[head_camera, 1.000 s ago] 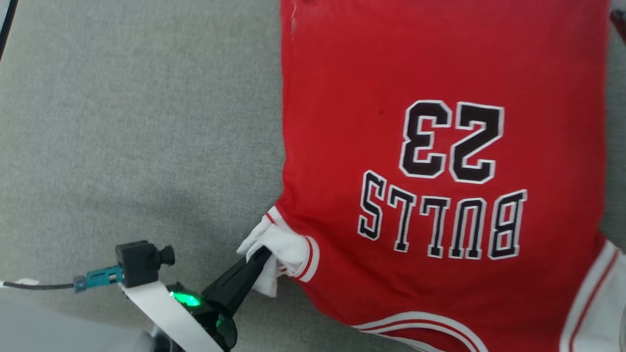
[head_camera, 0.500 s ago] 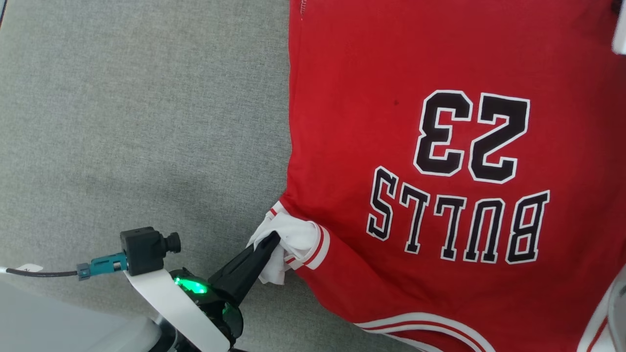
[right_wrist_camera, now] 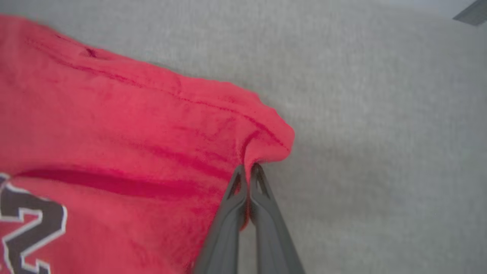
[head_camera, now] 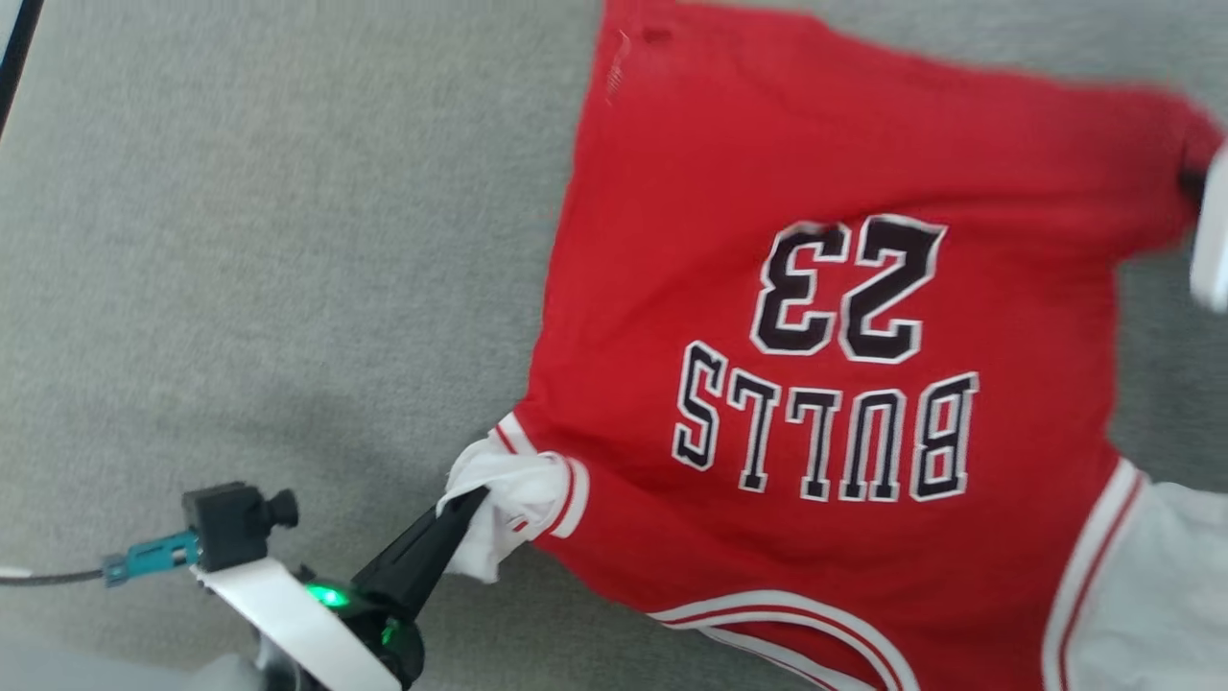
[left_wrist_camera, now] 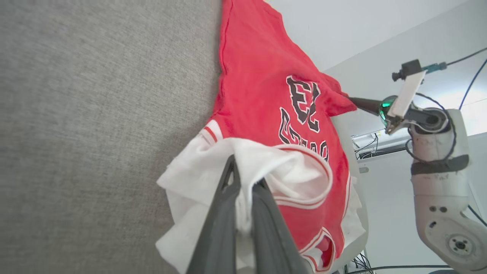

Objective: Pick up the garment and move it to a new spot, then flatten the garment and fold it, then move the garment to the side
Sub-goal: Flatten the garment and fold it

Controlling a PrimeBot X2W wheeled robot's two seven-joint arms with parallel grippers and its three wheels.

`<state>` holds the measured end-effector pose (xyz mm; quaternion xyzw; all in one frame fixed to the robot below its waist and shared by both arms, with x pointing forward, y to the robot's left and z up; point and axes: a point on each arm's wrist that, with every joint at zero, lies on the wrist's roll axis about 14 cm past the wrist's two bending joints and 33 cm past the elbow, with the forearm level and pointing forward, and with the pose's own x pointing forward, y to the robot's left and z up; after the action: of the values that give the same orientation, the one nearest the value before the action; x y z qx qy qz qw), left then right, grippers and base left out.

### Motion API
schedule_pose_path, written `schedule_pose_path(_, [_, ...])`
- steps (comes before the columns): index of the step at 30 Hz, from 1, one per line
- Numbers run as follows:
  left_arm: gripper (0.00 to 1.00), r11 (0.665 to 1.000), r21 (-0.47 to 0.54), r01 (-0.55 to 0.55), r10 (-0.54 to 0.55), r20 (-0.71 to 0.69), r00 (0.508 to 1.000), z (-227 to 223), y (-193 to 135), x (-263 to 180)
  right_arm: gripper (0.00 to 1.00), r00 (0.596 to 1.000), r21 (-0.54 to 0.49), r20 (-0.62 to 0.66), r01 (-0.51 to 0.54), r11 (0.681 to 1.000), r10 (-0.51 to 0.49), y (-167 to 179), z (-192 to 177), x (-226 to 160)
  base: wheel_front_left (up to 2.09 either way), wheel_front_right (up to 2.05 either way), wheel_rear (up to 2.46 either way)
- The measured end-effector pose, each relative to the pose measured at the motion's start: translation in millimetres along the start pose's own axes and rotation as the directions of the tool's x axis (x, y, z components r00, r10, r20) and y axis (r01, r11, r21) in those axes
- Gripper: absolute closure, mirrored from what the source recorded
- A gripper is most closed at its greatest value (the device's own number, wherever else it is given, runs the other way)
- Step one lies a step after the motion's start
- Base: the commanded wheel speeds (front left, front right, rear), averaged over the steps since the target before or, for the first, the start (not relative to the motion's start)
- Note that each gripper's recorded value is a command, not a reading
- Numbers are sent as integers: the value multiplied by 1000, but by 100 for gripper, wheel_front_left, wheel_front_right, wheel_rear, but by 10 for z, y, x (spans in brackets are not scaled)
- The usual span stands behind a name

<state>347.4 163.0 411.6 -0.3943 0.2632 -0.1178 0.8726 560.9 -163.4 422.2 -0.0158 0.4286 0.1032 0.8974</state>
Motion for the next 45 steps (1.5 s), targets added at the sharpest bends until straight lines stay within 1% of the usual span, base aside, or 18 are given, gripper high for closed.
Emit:
schedule_pose_path(5, [100, 1000, 16, 6, -6, 4, 1000, 4, -9, -52, 100, 999, 21, -48, -4, 1000, 5, -131, -554, -488, 0, 0, 0])
schedule_pose_path(7, [100, 1000, 22, 9, -9, 7, 1000, 10, -13, -57, 100, 996, 48, -81, -16, 999, 19, -111, -840, -670, 0, 0, 0])
schedule_pose_path(12, [100, 999, 39, 14, -14, 12, 1000, 30, -17, -55, 100, 982, 126, -177, -50, 991, 72, 71, -1545, -1059, 0, 0, 0])
schedule_pose_path(15, [100, 999, 44, 6, -7, 20, 1000, 64, 16, -36, 100, 956, 166, -267, -79, 983, 121, 264, -1954, -1212, 0, 0, 0])
schedule_pose_path(16, [100, 999, 45, 2, -2, 19, 1000, 62, 33, -33, 100, 947, 174, -289, -89, 981, 138, 328, -2052, -1253, 0, 0, 0])
schedule_pose_path(17, [100, 999, 45, 2, -2, 19, 1000, 62, 33, -33, 100, 947, 174, -289, -89, 981, 138, 328, -2052, -1253, 0, 0, 0])
schedule_pose_path(20, [100, 999, 50, 6, -7, 14, 1000, 50, 27, -16, 100, 918, 197, -343, -136, 971, 198, 538, -2265, -1328, 0, 0, 0])
schedule_pose_path(23, [100, 999, 53, 8, -9, 11, 1000, 44, 25, -5, 100, 898, 201, -370, -172, 964, 237, 683, -2374, -1358, 0, 0, 0])
schedule_pose_path(25, [100, 998, 55, 11, -11, 8, 1000, 41, 20, -1, 100, 901, 199, -356, -184, 963, 246, 723, -2360, -1351, 0, 0, 0])
schedule_pose_path(26, [100, 998, 56, 12, -13, 8, 1000, 40, 15, -1, 75, 909, 194, -340, -185, 963, 243, 722, -2324, -1346, 0, 0, 0])
schedule_pose_path(27, [100, 998, 56, 13, -14, 8, 1000, 39, 13, -2, 10, 920, 193, -311, -185, 964, 239, 710, -2256, -1335, 0, 0, 0])
schedule_pose_path(28, [100, 998, 57, 14, -15, 8, 1000, 37, 8, -6, 0, 931, 190, -281, -185, 964, 234, 692, -2177, -1331, 0, 0, 0])
schedule_pose_path(32, [100, 998, 54, 13, -13, 10, 1000, 21, 2, -31, 0, 962, 161, -157, -199, 967, 224, 596, -1780, -1394, 0, 0, 0])
schedule_pose_path(35, [100, 999, 47, 11, -12, 18, 1000, 14, -6, -50, 0, 984, 103, -1, -179, 978, 180, 425, -1256, -1466, 0, 0, 0])
schedule_pose_path(39, [100, 999, 33, 6, -7, 27, 1000, 17, -1, -42, 0, 980, -15, 156, -121, 993, 122, 259, -582, -1431, 0, 0, 0])
schedule_pose_path(40, [100, 1000, 30, 7, -8, 29, 1000, 19, -5, -30, 0, 977, -41, 180, -111, 993, 117, 257, -446, -1378, 0, 0, 0])
schedule_pose_path(42, [100, 1000, 26, 9, -10, 30, 1000, 15, -11, -1, 0, 970, -70, 195, -134, 989, 145, 348, -267, -1194, 0, 0, 0])
schedule_pose_path(45, [100, 1000, 19, 3, -3, 23, 1000, -8, 9, 30, 0, 971, -112, 148, -173, 978, 189, 539, -176, -838, 0, 0, 0])
